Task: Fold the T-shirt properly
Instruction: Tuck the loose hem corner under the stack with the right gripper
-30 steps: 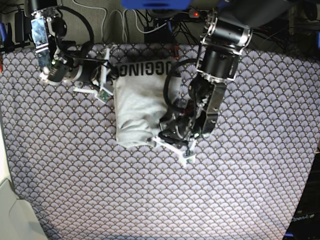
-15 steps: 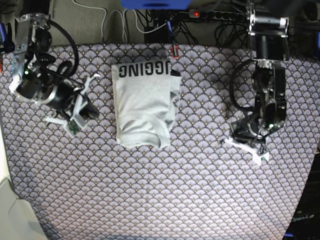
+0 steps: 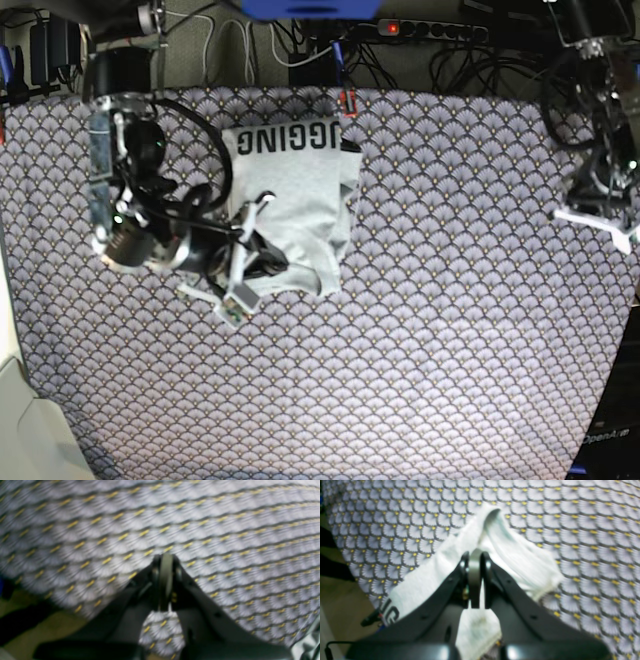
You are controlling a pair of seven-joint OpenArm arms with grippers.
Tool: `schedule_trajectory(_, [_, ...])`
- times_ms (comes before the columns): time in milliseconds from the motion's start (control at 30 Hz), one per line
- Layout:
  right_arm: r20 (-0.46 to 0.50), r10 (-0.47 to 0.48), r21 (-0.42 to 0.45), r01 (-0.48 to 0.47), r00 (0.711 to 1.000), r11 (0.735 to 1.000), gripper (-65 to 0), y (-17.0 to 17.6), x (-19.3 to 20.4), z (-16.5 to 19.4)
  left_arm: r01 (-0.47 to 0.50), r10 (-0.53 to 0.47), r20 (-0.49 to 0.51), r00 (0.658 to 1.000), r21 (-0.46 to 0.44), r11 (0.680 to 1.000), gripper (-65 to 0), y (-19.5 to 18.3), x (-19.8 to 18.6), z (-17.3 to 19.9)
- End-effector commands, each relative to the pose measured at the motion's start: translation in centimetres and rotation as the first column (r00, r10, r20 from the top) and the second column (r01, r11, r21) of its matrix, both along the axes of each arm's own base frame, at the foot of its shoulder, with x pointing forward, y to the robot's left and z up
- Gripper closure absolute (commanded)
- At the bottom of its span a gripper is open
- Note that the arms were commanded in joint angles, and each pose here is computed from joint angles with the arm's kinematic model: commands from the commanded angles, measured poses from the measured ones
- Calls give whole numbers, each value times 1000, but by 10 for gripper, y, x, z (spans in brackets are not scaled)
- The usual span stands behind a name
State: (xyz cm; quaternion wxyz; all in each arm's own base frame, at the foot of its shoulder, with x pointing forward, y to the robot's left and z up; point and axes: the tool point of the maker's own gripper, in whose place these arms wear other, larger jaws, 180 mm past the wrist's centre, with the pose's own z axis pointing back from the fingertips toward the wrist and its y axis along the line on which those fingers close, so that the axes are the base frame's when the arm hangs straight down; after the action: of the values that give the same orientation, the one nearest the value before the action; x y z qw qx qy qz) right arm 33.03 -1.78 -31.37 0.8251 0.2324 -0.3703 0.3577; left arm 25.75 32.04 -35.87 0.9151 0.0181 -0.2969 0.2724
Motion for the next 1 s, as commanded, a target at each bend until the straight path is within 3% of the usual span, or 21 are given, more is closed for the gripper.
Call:
schedule_trajectory(0, [52,24,56,-27,998,998,0,15,9,20,-7,6,45,999,29,1000,-3,9,4,15])
schedule_trajectory(167, [44,66,104,-71,997,992,0,39,15,17,-44,42,31,999,55,998,-3,22,-20,17])
schedule_trajectory(300, [-19,79,131,-76,997,988,0,49,25,-4,-60,59,15,998,69,996,-3,29,-33,16])
schedule_trajectory(667, [-207,1,186,38,978,982,0,43,49,-66,-54,54,7,999,75,996,-3,27,-40,16])
schedule_trajectory(800, [-215,-27,184,68,976,981,0,34,61,-69,-41,41,9,999,82,996,-3,23,-42,19])
schedule_trajectory(967, [-158,-18,176,46,987,983,0,34,78,-44,-38,38,8,999,84,996,-3,23,-43,19])
